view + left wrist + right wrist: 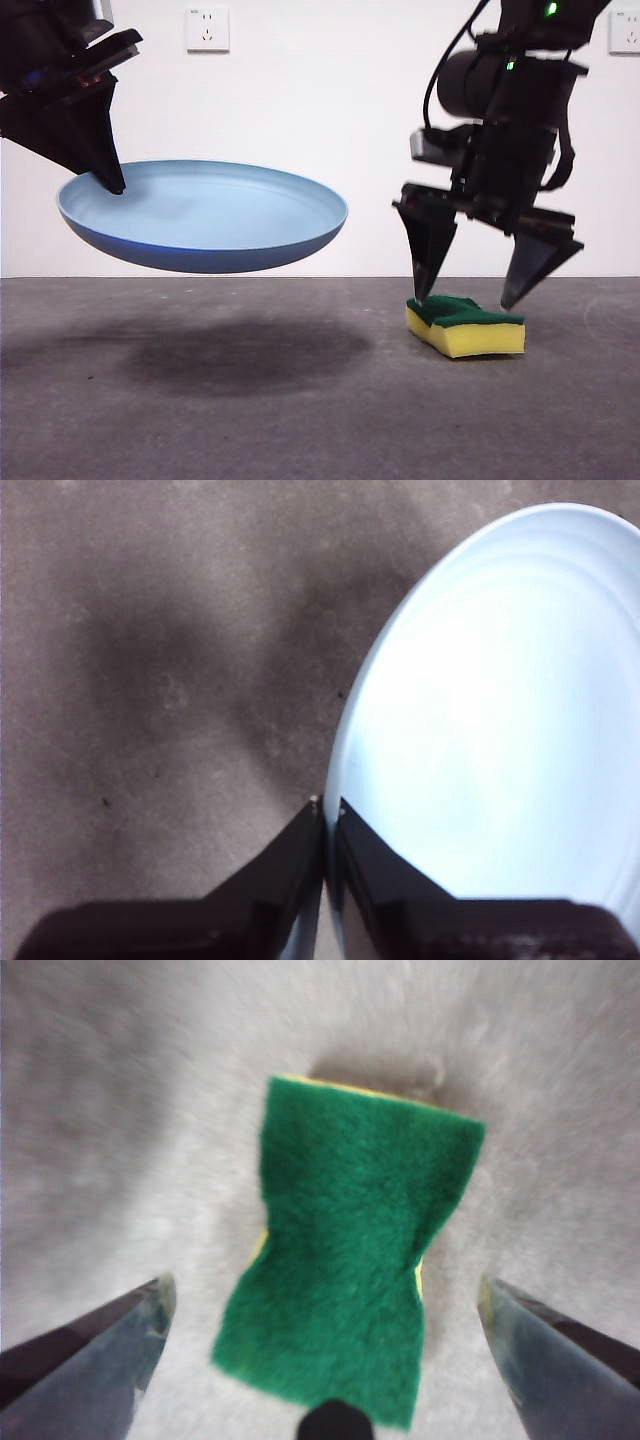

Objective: Pick up the plate,pick up the cloth,clean the plate with the cloth

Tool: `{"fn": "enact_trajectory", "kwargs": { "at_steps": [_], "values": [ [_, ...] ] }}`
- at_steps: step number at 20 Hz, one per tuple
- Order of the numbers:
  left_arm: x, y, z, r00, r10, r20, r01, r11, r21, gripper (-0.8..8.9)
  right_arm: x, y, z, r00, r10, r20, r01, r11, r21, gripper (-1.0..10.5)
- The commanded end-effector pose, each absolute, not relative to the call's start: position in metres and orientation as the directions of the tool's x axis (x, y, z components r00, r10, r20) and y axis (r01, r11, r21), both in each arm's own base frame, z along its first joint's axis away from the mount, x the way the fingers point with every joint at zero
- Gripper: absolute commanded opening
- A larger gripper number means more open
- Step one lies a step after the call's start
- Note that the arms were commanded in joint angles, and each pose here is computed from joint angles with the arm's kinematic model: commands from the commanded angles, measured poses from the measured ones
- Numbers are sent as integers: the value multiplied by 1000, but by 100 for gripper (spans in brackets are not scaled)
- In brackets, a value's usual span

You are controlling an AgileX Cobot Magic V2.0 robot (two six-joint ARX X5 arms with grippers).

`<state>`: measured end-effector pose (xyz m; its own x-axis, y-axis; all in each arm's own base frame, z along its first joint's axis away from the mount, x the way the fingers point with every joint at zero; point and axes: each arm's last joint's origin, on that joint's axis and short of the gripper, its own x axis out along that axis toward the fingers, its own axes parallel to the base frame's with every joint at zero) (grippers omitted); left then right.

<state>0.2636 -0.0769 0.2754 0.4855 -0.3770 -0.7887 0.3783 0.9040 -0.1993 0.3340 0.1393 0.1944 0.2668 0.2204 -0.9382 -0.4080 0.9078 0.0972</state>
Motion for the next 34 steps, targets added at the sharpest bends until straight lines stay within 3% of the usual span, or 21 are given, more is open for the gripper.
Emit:
{"fn": "enact_trajectory", "kwargs": {
  "at_steps": [1, 5, 7, 10, 13, 18, 23, 26, 29, 31, 34],
  "values": [
    [262, -78, 275, 481, -380, -790, 392, 899, -194, -8, 338, 142, 181, 245, 211, -946, -416, 905, 94, 503],
    [262, -78, 275, 482, -380, -790, 392, 899, -194, -8, 342, 144, 174, 252, 213, -944, -416, 905, 93, 458],
    [262, -78, 275, 482, -380, -790, 392, 899, -194, -8, 342, 143, 174, 255, 210, -944, -415, 906, 89, 272],
    [262, -78, 275, 481, -380, -790, 392, 899, -194, -8, 343, 143, 171, 244, 205, -948, -412, 907, 90, 211],
    [262, -78, 275, 482, -380, -790, 392, 899, -194, -8, 343, 143, 169, 239, 203, -949, -412, 907, 90, -16],
    [264, -78, 276, 501, -381, -777, 394, 900, -187, -8, 341, 143, 174, 242, 207, -948, -413, 906, 93, -15],
    [268, -79, 275, 519, -375, -768, 391, 903, -177, -8, 322, 141, 226, 341, 262, -903, -421, 901, 102, -15],
    [273, -81, 270, 527, -336, -781, 372, 917, -143, -8, 296, 143, 277, 415, 411, -812, -469, 861, 196, -15],
    [275, -85, 268, 526, -347, -776, 383, 912, -149, -8, 268, 155, 310, 448, 506, -737, -562, 800, 209, -15],
    [273, -91, 268, 515, -380, -768, 399, 900, -177, -8, 257, 168, 313, 428, 536, -727, -600, 771, 215, -15],
    [268, -102, 269, 440, -503, -744, 479, 832, -280, -8, 253, 191, 306, 410, 551, -727, -638, 743, 204, -15]
  ]
}}
